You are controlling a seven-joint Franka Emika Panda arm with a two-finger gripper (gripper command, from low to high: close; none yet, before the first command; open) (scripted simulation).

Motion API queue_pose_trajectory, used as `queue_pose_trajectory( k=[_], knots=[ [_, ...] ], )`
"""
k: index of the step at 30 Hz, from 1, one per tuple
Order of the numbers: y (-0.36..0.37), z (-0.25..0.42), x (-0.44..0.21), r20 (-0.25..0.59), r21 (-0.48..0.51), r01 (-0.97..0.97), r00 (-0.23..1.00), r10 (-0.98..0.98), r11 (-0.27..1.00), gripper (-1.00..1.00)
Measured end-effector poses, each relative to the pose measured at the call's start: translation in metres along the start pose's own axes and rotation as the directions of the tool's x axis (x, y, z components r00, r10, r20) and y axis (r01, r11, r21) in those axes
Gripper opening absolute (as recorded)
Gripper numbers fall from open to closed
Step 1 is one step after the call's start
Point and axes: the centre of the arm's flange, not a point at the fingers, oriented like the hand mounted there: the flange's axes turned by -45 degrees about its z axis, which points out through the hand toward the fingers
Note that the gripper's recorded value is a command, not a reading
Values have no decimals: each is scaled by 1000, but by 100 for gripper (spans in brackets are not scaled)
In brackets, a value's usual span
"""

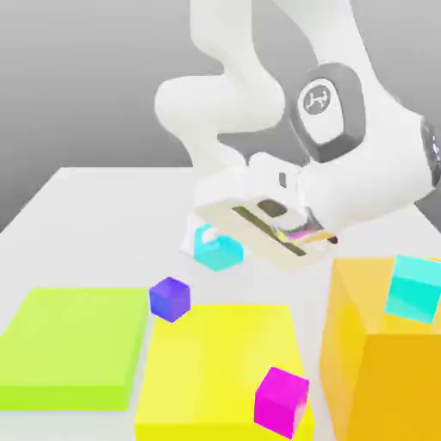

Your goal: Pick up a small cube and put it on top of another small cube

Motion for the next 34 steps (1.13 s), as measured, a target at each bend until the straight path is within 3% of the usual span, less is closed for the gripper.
queue_pose_trajectory(
  k=[8,14,25,27,30,31,34],
  knots=[
    [46,-16,32,-108,259,-96,986,128,961,-100],
    [2,-82,41,-282,385,-19,949,138,923,-100],
    [14,-50,68,-97,707,-282,870,484,648,-100],
    [19,-25,75,-25,734,-354,839,544,579,-100],
    [-8,8,93,-11,739,-368,831,557,564,-100],
    [-14,14,97,-10,740,-369,831,557,563,100],
    [-14,14,97,-10,740,-369,831,557,563,100]
  ],
)
